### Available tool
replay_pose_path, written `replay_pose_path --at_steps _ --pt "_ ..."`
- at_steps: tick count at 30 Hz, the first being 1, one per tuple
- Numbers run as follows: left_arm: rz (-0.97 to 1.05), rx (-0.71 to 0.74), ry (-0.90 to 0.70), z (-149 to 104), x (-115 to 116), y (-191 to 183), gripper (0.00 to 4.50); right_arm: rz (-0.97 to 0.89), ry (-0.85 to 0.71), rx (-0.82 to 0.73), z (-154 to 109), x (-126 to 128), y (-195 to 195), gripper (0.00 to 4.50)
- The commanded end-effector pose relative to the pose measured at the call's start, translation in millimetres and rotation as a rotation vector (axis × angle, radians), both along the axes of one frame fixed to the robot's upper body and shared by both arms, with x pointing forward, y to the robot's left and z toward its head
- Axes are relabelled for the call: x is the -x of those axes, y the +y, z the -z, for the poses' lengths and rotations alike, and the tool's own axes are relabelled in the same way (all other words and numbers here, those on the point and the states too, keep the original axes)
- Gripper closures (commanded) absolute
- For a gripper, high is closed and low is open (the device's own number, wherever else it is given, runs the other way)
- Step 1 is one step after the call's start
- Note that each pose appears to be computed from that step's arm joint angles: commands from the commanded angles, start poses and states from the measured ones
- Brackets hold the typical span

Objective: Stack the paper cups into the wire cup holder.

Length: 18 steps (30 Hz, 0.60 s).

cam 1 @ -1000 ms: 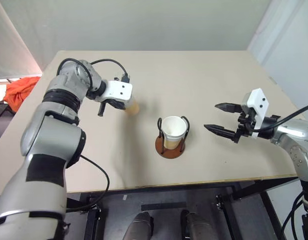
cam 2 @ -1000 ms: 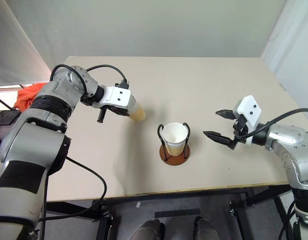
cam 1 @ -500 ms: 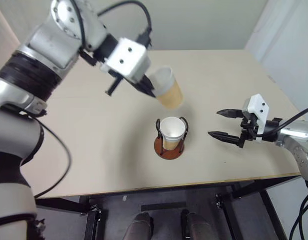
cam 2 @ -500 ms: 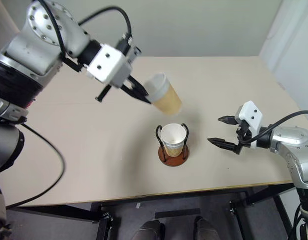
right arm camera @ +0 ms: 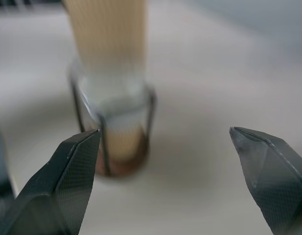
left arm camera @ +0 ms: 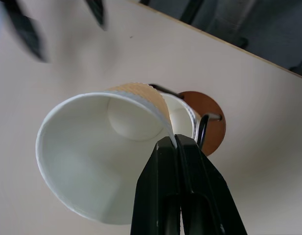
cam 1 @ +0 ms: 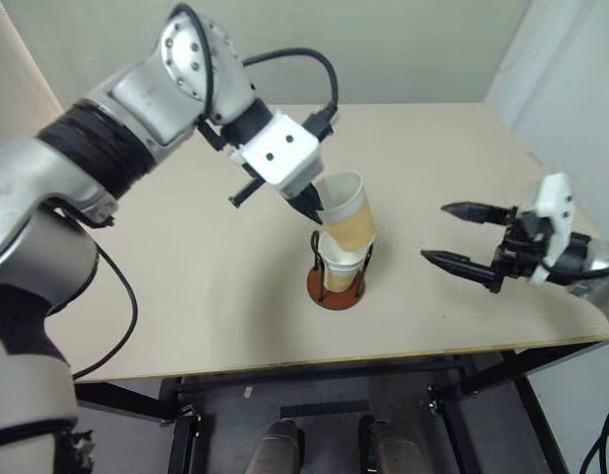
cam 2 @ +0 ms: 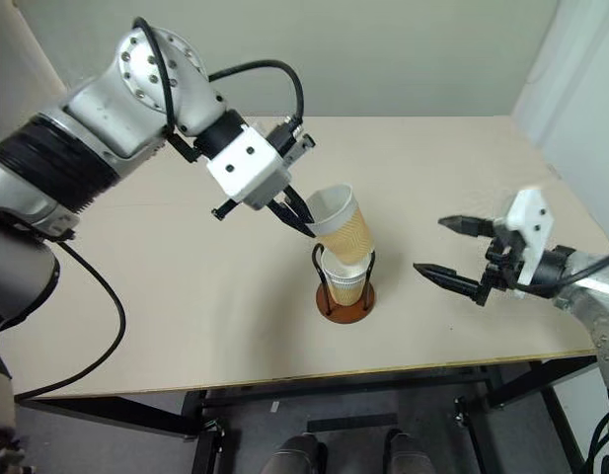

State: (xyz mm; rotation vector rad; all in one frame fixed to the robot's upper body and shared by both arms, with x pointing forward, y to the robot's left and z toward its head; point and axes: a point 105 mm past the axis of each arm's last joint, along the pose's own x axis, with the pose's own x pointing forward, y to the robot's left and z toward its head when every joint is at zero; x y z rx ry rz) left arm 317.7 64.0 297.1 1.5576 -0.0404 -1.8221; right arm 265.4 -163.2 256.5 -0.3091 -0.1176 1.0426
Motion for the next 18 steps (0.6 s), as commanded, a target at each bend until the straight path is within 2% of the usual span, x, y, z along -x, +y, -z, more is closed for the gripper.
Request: replay_pose_path --at_steps 1,3,7,9,12,18 --pt "0.033 -0.037 -0.044 -11.6 1.3 1.4 4.47 -0.095 -0.105 -0.071 -40.5 29.3 3.9 0.00" --pt "0.035 -0.050 -0.054 -11.8 -0.2 1.2 4.47 -0.085 -0.083 -0.048 -40.0 37.4 -2.2 0.00" --pt "0.036 -0.069 -0.065 -11.2 -2.5 2.8 4.47 0.031 0.018 0.027 -20.8 45.9 -30.0 0.00" --pt "0.041 -0.086 -0.064 -8.8 -2.6 3.6 4.47 0.070 0.024 0.003 -24.1 53.1 -41.0 0.00" --pt "0.063 -0.121 -0.065 -5.0 -1.0 3.1 4.47 0.078 0.021 -0.011 -27.2 62.7 -42.9 0.00" --pt "0.084 -0.115 -0.070 -6.0 -2.6 -6.1 4.47 0.092 0.034 -0.014 -18.6 63.3 -37.2 0.00"
